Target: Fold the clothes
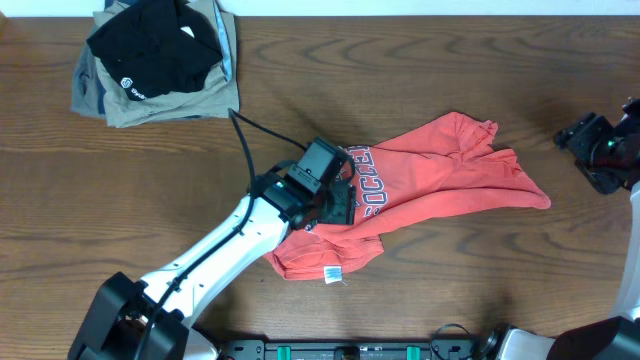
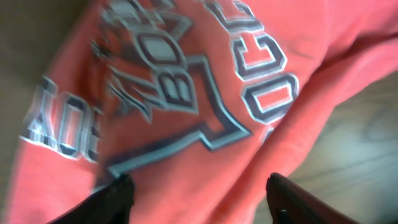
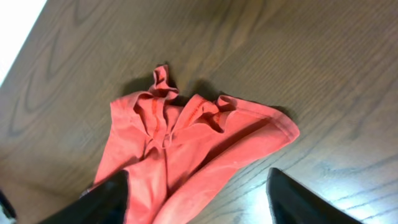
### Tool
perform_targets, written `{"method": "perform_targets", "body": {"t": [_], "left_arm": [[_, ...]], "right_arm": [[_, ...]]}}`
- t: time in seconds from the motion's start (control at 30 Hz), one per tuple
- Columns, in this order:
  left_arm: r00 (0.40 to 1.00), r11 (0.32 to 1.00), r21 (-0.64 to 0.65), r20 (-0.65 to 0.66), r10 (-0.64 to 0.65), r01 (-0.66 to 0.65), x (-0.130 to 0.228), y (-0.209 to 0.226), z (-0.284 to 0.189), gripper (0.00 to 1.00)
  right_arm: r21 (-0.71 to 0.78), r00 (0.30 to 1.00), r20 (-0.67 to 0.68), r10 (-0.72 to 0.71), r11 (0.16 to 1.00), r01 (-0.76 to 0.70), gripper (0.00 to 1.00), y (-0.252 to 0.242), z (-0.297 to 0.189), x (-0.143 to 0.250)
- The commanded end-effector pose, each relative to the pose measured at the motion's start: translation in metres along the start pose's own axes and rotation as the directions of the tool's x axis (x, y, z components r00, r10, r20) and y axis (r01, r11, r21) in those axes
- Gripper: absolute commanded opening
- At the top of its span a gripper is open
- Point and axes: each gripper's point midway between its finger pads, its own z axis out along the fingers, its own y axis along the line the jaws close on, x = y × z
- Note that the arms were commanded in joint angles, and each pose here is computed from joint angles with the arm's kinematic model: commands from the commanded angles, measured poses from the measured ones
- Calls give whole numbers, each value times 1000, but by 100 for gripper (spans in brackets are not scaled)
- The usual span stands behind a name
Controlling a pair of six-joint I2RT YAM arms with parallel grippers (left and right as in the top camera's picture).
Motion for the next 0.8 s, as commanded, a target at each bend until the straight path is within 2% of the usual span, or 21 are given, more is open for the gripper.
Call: {"method": "perform_targets", "body": {"t": [0.0, 0.17, 0.37, 0.57, 0.77], "left_arm": [[997, 997, 62, -61, 53, -49, 20, -22, 0, 62], [983, 990, 56, -127, 136, -130, 52, -38, 2, 62], [963, 970, -58, -147, 224, -235, 77, -37, 5, 62], [994, 979, -186, -91, 63, -80, 73, -22, 15, 62], [999, 936, -350, -51, 13, -30, 62, 16, 18, 63]], "right_arm": [[36, 1000, -18, -8, 999, 8, 77, -8, 10, 5], [56, 1000, -25, -4, 998, 5, 80, -16, 23, 11], [63, 999, -45, 5, 998, -3, 80, -29, 46, 26], [45, 997, -72, 2, 999, 1, 81, -32, 64, 42], [52, 995, -93, -19, 998, 24, 81, -36, 68, 50]]}}
